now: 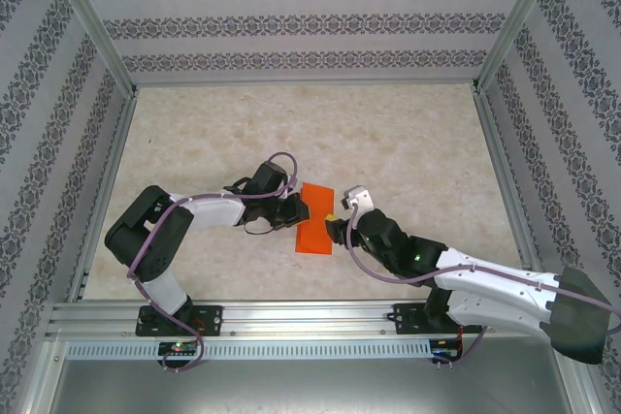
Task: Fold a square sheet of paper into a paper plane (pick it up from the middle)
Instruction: Fold the triangle a second time at the center of the table.
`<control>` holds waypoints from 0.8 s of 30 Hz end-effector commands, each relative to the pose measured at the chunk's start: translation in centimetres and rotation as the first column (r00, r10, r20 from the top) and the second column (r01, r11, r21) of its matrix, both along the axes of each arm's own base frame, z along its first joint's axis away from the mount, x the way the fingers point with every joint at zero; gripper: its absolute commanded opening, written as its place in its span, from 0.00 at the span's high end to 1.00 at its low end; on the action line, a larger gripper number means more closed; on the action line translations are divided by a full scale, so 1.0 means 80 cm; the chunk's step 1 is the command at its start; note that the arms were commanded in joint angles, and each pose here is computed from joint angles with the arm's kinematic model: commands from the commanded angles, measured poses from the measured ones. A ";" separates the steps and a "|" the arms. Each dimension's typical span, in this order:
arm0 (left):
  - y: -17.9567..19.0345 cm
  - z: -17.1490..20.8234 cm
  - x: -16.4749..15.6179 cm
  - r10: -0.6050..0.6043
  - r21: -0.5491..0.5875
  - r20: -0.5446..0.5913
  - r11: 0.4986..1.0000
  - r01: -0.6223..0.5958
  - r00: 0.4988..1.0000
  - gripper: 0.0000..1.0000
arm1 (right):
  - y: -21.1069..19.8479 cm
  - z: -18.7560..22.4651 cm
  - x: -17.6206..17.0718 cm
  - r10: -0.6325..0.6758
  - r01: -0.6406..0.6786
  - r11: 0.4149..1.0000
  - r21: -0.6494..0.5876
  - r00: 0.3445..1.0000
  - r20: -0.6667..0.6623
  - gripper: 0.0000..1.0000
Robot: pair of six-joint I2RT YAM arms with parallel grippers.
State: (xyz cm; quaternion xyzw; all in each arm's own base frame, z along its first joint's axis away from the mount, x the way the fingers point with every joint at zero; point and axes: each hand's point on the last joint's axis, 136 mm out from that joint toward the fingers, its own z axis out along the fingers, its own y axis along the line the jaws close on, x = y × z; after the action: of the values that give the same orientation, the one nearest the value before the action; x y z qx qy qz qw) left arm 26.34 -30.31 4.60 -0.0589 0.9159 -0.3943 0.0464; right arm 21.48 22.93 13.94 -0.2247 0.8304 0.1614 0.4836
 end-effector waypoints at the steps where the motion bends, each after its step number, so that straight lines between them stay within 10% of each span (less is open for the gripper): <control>1: -0.004 0.017 0.011 0.002 -0.021 0.032 1.000 -0.001 0.999 0.89 | 0.012 -0.004 -0.012 0.056 -0.057 0.998 -0.029 0.998 -0.033 0.39; 9: -0.005 0.025 0.014 0.001 -0.022 0.041 1.000 0.000 0.999 0.89 | 0.061 -0.024 -0.042 0.220 -0.220 0.965 -0.139 0.975 -0.018 0.38; 24: 0.003 0.028 0.013 0.001 0.013 0.057 1.000 -0.002 0.998 0.93 | 0.081 -0.023 -0.029 0.151 -0.130 0.958 -0.254 0.986 0.066 0.30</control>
State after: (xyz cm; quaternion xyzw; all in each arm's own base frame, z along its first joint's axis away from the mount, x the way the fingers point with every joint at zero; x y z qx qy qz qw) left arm 26.65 -30.32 5.71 -0.0571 0.9174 -0.3903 0.0517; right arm 18.93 28.96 11.08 -0.3528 0.8124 0.0840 0.4567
